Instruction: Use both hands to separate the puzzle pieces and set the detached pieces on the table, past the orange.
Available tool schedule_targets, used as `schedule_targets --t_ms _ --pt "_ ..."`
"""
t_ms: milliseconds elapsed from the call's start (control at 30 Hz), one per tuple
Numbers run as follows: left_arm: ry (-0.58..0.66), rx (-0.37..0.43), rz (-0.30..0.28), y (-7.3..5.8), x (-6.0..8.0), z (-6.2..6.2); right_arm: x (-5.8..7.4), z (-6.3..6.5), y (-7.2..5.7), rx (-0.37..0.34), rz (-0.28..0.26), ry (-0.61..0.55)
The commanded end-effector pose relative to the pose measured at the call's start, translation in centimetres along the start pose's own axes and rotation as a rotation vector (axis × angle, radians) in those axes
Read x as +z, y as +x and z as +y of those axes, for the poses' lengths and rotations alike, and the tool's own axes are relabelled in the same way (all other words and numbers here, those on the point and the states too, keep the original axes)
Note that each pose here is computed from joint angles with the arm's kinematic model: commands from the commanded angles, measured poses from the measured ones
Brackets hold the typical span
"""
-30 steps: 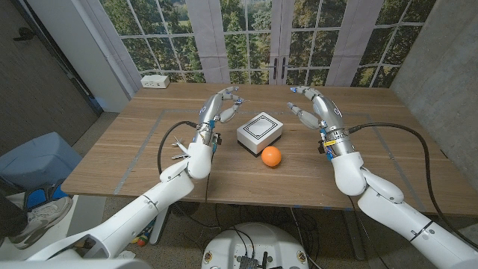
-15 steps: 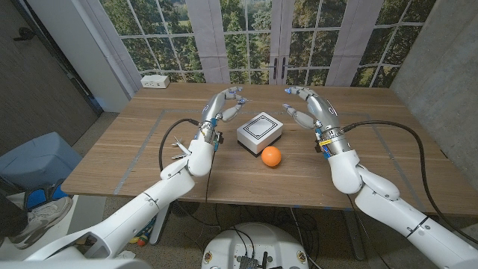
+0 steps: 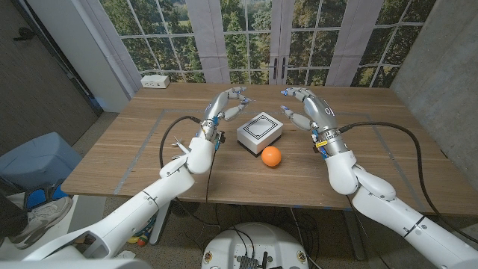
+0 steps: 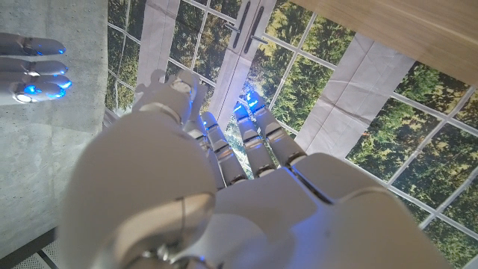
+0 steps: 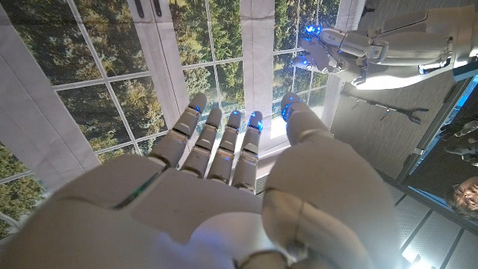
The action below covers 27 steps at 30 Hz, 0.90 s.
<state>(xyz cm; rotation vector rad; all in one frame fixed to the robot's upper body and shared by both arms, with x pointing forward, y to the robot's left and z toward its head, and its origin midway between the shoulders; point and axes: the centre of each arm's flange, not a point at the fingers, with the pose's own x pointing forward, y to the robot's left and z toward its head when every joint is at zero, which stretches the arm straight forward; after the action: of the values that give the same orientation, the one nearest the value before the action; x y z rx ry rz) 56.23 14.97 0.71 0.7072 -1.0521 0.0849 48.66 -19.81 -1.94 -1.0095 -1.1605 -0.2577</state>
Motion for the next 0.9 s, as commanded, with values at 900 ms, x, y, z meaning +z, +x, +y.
schedule_targets --t_ms 900 --pt "-0.037 -0.189 -0.031 1.3 2.1 -0.8 1.4 1.6 0.5 -0.006 -0.039 -0.099"
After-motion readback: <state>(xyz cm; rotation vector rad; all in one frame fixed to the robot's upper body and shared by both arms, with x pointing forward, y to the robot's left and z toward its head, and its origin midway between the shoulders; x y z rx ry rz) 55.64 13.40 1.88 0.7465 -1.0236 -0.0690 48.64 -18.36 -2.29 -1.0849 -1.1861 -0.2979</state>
